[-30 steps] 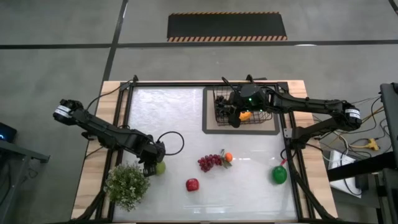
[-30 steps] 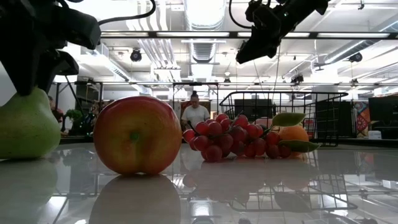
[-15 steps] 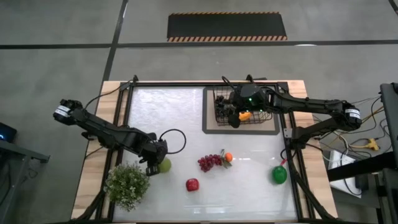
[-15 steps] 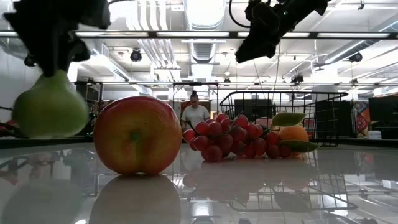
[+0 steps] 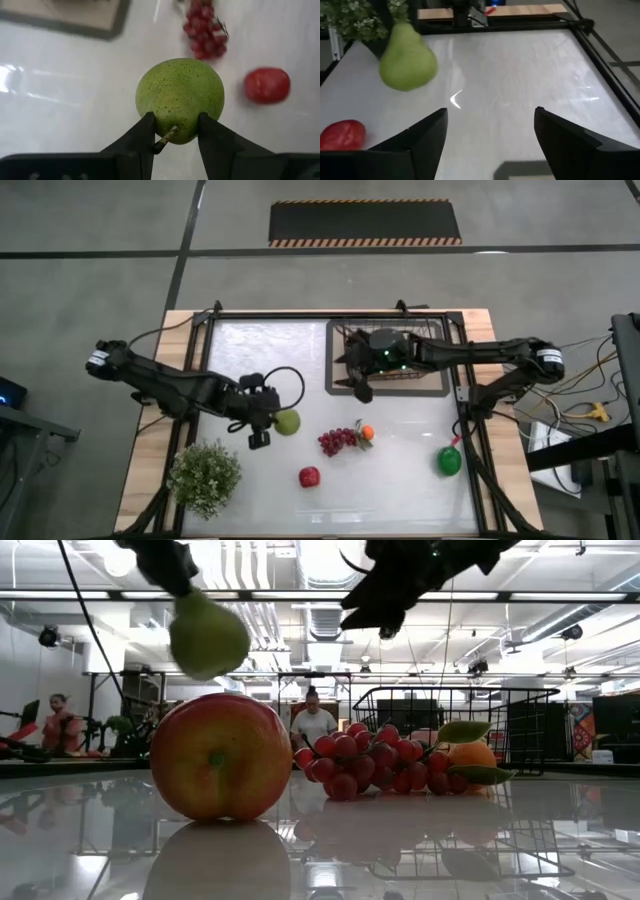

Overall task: Build produce basket
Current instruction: Put the pear into the black basket

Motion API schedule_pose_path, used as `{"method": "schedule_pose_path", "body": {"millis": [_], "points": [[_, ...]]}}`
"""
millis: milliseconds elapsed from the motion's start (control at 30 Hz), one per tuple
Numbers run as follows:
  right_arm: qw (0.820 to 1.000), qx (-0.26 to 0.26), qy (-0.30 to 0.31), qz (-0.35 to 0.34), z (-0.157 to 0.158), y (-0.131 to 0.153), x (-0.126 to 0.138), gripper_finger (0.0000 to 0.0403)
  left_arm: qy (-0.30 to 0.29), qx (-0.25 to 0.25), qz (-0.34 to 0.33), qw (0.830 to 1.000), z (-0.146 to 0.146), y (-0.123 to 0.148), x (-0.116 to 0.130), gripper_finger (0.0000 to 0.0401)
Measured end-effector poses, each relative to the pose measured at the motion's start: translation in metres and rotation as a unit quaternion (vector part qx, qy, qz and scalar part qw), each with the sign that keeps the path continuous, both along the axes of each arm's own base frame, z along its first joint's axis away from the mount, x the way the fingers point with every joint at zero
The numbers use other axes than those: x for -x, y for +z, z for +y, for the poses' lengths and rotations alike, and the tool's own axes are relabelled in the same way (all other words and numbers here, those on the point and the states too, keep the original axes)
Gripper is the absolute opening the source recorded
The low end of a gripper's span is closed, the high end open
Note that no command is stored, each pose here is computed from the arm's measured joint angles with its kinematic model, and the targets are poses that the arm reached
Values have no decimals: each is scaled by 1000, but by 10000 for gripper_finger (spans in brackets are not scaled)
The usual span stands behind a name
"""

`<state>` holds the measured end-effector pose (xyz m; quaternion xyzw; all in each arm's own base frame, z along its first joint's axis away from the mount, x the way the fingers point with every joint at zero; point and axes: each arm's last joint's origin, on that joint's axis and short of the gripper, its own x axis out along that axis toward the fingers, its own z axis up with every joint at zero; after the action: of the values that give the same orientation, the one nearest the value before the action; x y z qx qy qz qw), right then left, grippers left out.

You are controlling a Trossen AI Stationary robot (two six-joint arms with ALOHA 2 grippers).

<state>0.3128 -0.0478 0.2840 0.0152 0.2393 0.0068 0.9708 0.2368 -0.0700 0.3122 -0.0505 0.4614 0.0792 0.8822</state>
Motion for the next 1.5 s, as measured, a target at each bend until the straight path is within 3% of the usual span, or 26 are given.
{"method": "schedule_pose_path", "body": {"millis": [433, 700, 933, 1500], "points": [[998, 7, 56, -12, 13, 12, -35, 265, -14, -81, -61, 995, 29, 5, -26, 105], [998, 7, 58, -14, 14, 17, -40, 263, -41, -141, -60, 987, 38, -9, -58, 105], [999, -4, 54, 4, 15, 13, -40, 265, -64, -190, -57, 978, 40, -2, -82, 105], [996, -1, 59, 70, 16, 0, -36, 264, -98, -224, -71, 967, 40, 8, -93, 105]]}}
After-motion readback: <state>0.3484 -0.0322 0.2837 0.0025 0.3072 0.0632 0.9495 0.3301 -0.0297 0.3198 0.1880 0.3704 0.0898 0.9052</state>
